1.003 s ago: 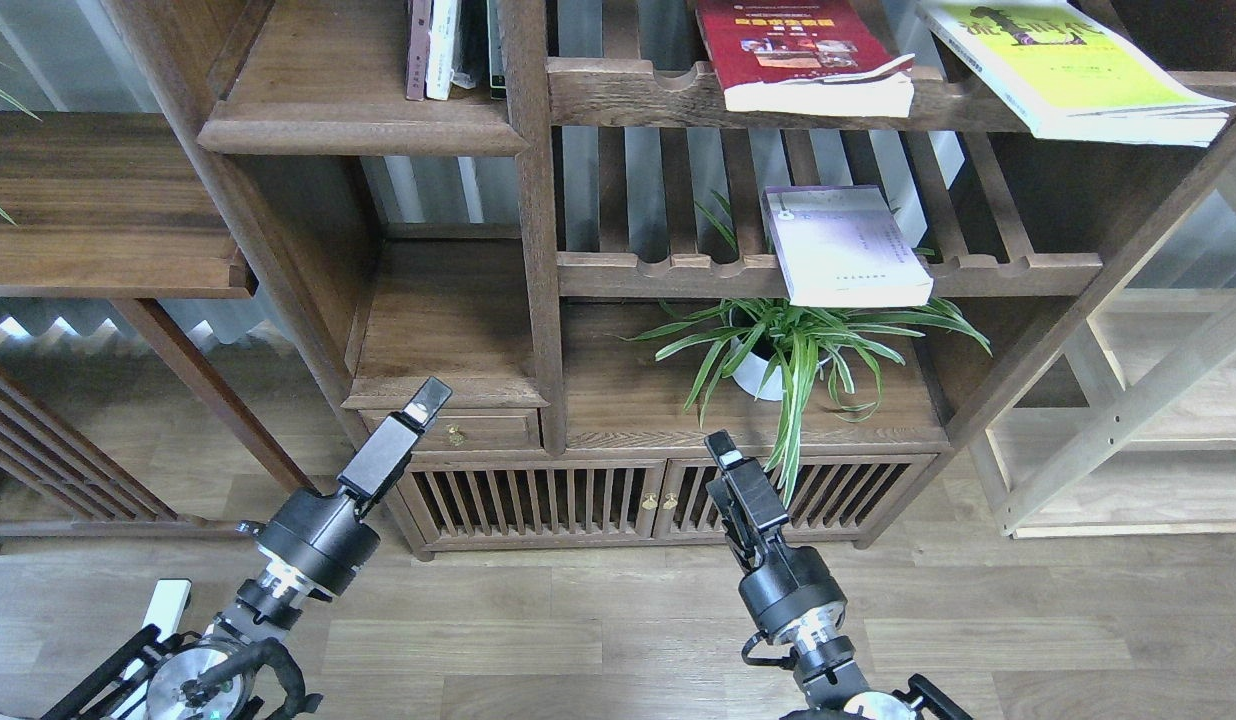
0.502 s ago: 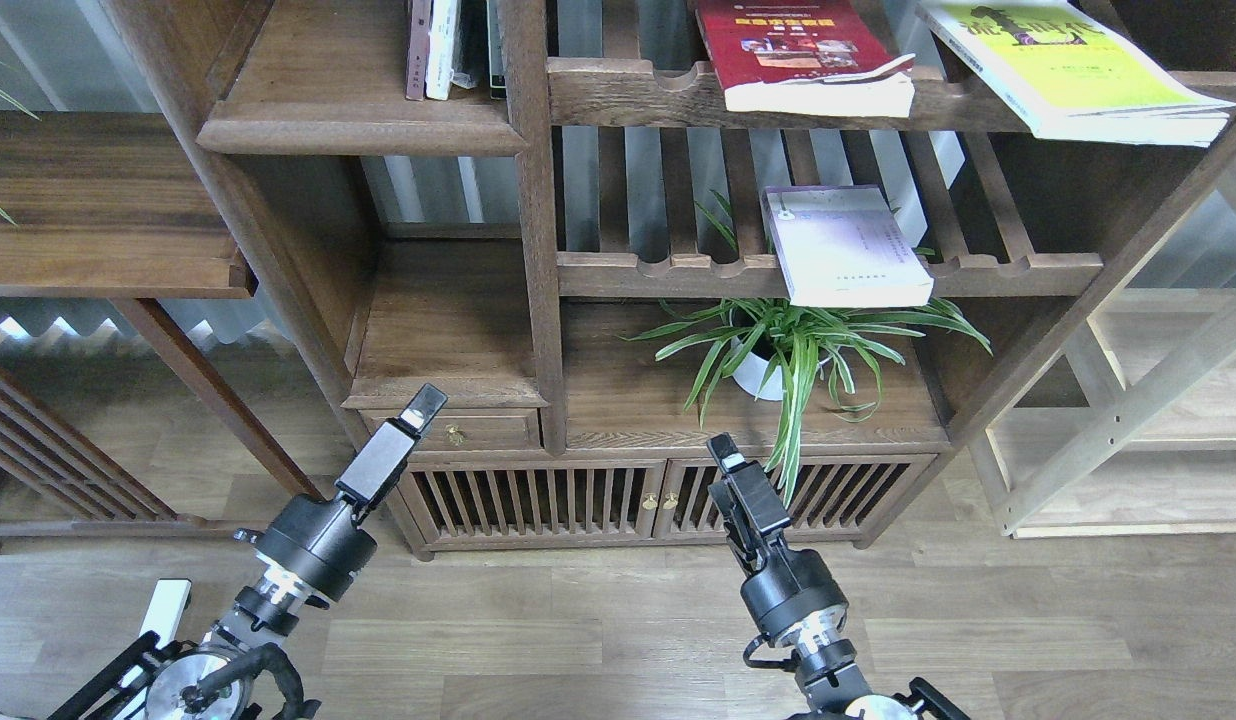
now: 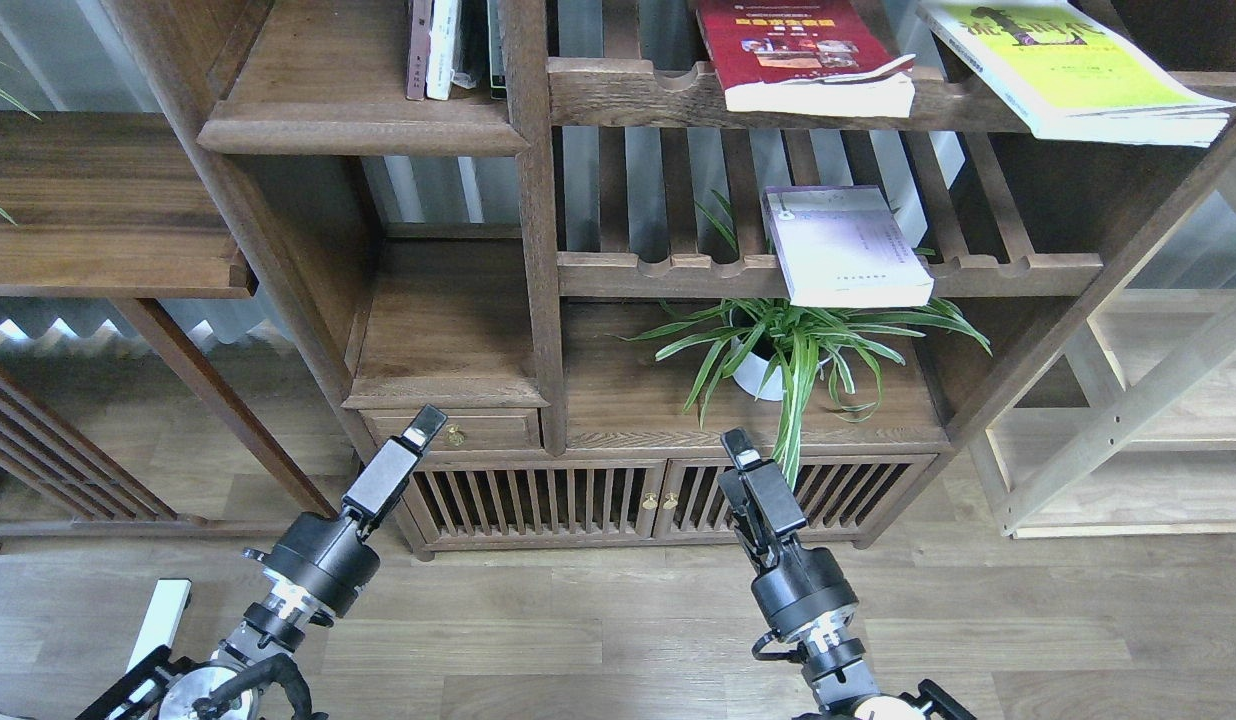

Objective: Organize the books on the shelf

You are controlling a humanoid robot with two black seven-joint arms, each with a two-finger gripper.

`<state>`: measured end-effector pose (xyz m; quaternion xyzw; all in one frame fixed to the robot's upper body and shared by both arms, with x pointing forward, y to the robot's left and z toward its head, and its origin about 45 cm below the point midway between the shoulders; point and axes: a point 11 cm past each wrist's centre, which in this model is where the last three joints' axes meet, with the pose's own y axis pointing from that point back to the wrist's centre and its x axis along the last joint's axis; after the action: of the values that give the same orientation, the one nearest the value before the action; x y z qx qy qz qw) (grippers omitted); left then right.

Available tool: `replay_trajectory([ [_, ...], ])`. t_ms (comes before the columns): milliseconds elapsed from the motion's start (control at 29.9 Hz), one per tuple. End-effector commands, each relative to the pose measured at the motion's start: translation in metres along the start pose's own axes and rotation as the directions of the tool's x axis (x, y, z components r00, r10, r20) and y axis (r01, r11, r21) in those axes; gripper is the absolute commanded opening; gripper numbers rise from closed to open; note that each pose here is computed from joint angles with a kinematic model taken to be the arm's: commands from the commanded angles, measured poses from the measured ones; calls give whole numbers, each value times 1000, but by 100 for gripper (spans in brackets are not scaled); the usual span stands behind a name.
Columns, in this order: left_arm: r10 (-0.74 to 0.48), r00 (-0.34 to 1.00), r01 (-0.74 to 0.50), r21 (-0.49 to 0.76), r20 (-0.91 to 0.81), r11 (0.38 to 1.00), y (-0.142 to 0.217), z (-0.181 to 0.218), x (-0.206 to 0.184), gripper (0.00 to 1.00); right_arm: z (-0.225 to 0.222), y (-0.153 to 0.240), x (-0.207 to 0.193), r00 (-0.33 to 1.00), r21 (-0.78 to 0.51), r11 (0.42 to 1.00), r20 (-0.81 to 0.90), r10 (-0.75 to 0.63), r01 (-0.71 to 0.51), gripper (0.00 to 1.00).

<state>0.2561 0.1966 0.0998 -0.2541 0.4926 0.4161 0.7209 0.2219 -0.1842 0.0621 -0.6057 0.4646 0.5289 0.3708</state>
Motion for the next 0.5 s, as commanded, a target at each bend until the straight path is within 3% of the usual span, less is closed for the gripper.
replay_trajectory([
  [0,-12,1000,12,-5,-15,1000,-4,-4,-4,100,-7,2,6,1000,20,1000,-7,18,-18,100],
  [468,-15,1000,15,-2,-26,1000,-6,-9,-5,100,-7,20,23,997,33,996,-2,79,-78,100],
])
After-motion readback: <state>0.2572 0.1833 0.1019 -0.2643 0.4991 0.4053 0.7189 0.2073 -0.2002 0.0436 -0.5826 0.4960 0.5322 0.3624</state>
